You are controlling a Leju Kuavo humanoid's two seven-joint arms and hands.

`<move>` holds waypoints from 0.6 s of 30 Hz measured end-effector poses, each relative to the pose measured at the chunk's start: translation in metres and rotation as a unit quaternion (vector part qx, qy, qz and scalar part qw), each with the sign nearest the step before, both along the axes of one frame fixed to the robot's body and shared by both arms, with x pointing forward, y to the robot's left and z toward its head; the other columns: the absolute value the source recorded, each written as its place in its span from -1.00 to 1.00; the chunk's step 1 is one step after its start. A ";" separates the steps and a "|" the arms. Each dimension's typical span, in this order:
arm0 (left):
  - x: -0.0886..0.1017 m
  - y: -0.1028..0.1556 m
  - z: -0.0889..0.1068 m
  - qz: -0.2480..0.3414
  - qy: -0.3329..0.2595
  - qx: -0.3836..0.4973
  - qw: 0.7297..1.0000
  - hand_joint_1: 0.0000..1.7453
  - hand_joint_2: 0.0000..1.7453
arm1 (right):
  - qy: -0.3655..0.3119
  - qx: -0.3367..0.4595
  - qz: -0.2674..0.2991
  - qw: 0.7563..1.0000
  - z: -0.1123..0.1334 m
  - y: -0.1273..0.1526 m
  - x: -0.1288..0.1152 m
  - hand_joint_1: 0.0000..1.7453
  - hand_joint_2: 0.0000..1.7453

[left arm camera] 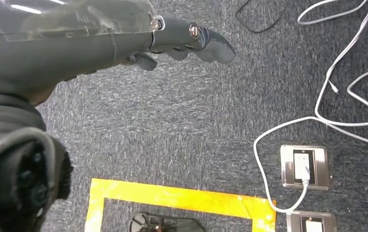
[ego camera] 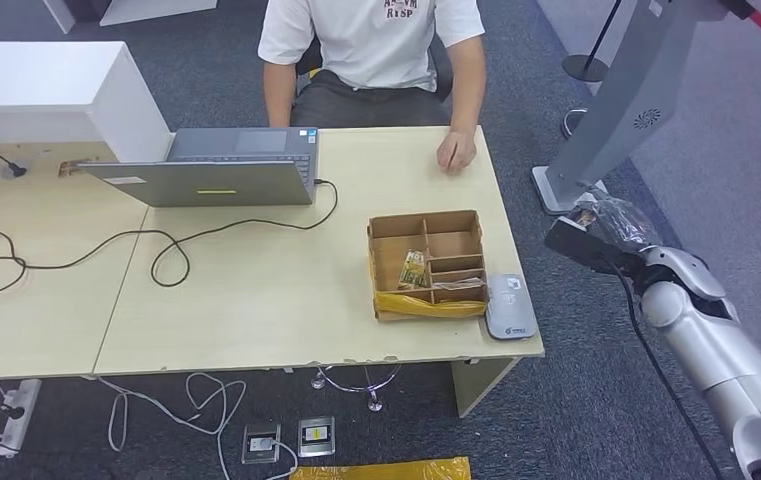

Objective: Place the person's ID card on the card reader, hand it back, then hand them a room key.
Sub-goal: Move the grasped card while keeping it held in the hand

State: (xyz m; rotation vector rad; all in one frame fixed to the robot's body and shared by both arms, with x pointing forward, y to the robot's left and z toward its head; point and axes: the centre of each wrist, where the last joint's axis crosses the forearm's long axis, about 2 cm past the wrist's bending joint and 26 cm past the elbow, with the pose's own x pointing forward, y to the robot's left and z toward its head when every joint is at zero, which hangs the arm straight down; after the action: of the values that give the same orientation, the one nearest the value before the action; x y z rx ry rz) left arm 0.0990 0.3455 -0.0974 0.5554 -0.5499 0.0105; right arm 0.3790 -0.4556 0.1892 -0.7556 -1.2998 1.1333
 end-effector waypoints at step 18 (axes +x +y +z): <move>0.001 -0.001 0.000 -0.005 0.001 -0.002 1.000 -1.00 -1.00 | 0.007 -0.028 0.018 0.999 -0.027 0.021 -0.039 1.00 1.00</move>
State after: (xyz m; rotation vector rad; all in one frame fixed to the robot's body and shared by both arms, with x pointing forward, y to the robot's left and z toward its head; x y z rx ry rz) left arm 0.1001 0.3446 -0.0973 0.5499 -0.5511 0.0024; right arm 0.3398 -0.4345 0.1621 -0.7661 -1.2799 1.2062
